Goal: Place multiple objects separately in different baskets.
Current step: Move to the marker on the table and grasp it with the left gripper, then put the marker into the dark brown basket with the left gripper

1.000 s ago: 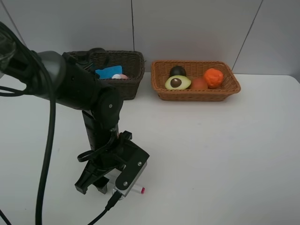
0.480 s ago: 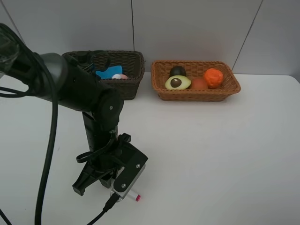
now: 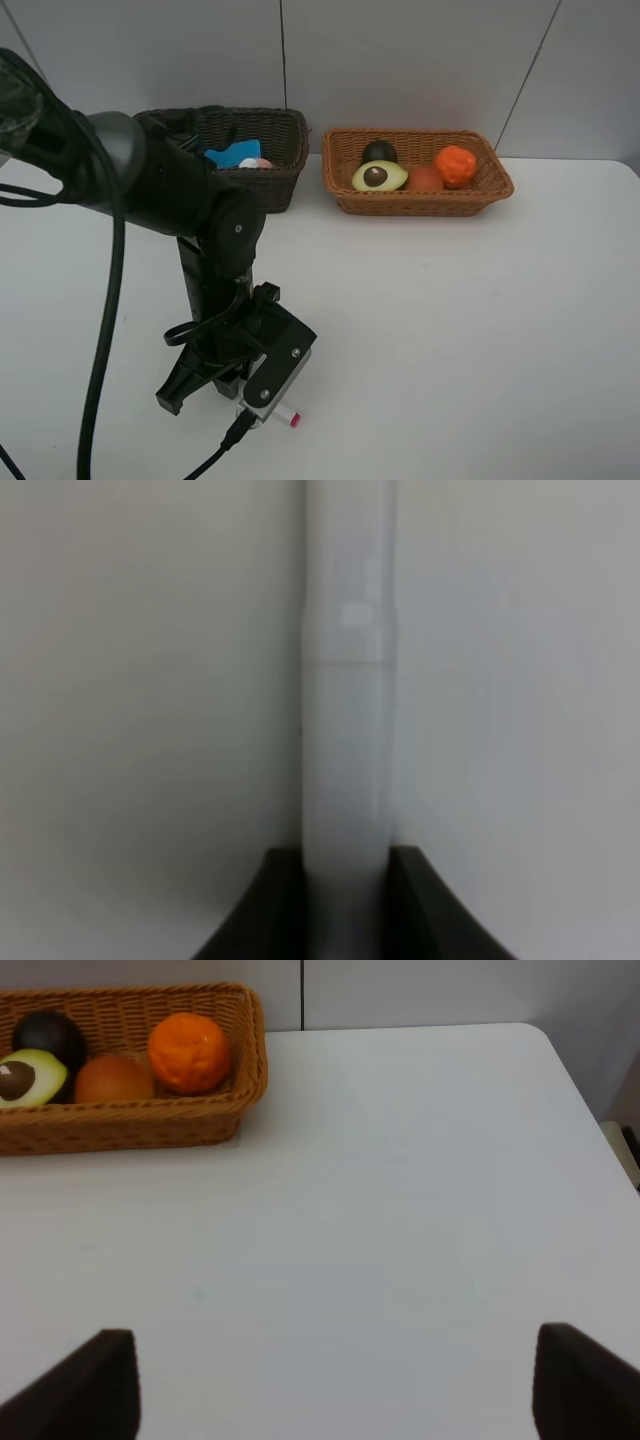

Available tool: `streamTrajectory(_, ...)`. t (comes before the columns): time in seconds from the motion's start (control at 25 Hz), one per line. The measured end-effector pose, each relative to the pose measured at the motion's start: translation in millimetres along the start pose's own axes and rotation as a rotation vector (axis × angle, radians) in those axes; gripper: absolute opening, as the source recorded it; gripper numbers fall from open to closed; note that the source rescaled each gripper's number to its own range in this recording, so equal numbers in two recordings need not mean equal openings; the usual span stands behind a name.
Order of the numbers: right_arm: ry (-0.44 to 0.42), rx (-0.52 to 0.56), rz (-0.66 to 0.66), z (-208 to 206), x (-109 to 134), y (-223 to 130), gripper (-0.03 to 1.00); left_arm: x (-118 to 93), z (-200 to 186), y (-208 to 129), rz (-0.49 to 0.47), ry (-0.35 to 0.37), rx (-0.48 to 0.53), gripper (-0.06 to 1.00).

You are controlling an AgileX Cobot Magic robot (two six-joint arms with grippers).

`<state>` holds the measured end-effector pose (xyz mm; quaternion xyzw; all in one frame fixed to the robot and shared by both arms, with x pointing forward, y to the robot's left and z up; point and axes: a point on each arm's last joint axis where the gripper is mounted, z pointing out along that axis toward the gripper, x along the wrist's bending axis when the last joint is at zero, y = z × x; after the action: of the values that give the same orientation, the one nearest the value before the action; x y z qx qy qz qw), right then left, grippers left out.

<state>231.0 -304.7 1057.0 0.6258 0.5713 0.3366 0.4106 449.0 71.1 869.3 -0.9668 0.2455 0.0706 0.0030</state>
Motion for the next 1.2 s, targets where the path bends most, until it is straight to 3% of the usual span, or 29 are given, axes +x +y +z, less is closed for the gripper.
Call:
streamTrajectory(0.36,0.0,0.0,0.0,0,0,0,0.94,12,-48,4,0.028,0.069,0.014,0.02)
streamTrajectory(0.52,0.0,0.0,0.0,0,0,0,0.94,22,-78,5,-0.006,0.14,0.017,0.02)
streamTrajectory(0.8,0.0,0.0,0.0,0,0,0,0.94,49,-142,-7,-0.185,0.28,-0.008,0.02)
streamTrajectory(1.2,0.0,0.0,0.0,0,0,0,0.94,80,-219,-62,-0.562,0.599,0.015,0.02)
